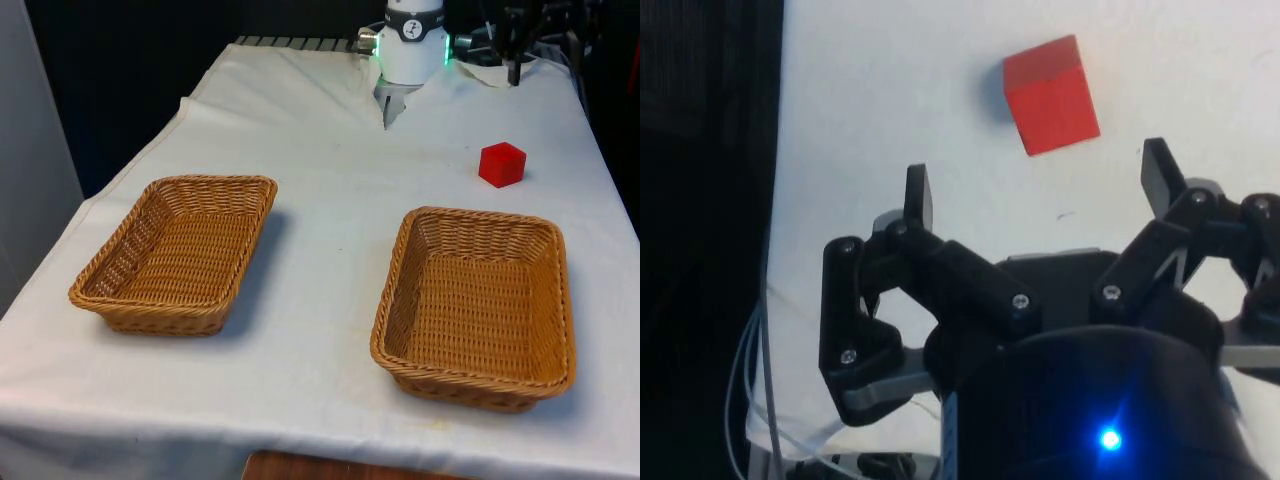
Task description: Pick up the red cube and place it into the right basket.
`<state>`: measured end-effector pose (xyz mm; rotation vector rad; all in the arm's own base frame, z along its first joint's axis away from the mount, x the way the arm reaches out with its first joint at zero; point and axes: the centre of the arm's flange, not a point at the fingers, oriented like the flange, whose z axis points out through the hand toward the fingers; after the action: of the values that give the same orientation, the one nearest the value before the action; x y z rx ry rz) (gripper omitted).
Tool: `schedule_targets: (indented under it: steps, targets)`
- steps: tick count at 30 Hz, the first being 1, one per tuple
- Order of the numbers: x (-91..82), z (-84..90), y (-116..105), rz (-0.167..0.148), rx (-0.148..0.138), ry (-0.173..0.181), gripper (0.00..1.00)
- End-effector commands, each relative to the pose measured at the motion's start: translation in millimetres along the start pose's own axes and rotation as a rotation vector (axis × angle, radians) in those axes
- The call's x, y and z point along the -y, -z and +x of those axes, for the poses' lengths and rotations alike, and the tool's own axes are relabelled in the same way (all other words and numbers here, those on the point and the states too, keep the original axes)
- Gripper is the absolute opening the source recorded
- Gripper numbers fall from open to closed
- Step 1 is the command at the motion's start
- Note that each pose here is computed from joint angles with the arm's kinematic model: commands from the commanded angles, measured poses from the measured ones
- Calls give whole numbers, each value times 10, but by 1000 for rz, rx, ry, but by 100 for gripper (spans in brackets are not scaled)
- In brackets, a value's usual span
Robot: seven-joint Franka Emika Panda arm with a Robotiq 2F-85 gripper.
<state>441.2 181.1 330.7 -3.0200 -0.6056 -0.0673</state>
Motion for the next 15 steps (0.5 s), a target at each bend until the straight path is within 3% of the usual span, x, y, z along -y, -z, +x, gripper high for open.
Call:
schedule_targets:
  steps: [1, 6, 7, 8, 15]
  targets:
    - [37, -15, -56, 8, -11, 9, 100]
    - [99, -66, -223, 14, -20, 39, 100]
    - [75, -63, -211, 5, -8, 35, 100]
    - [113, -79, -255, 15, -21, 45, 100]
    - [194, -154, -457, 26, -33, 85, 100]
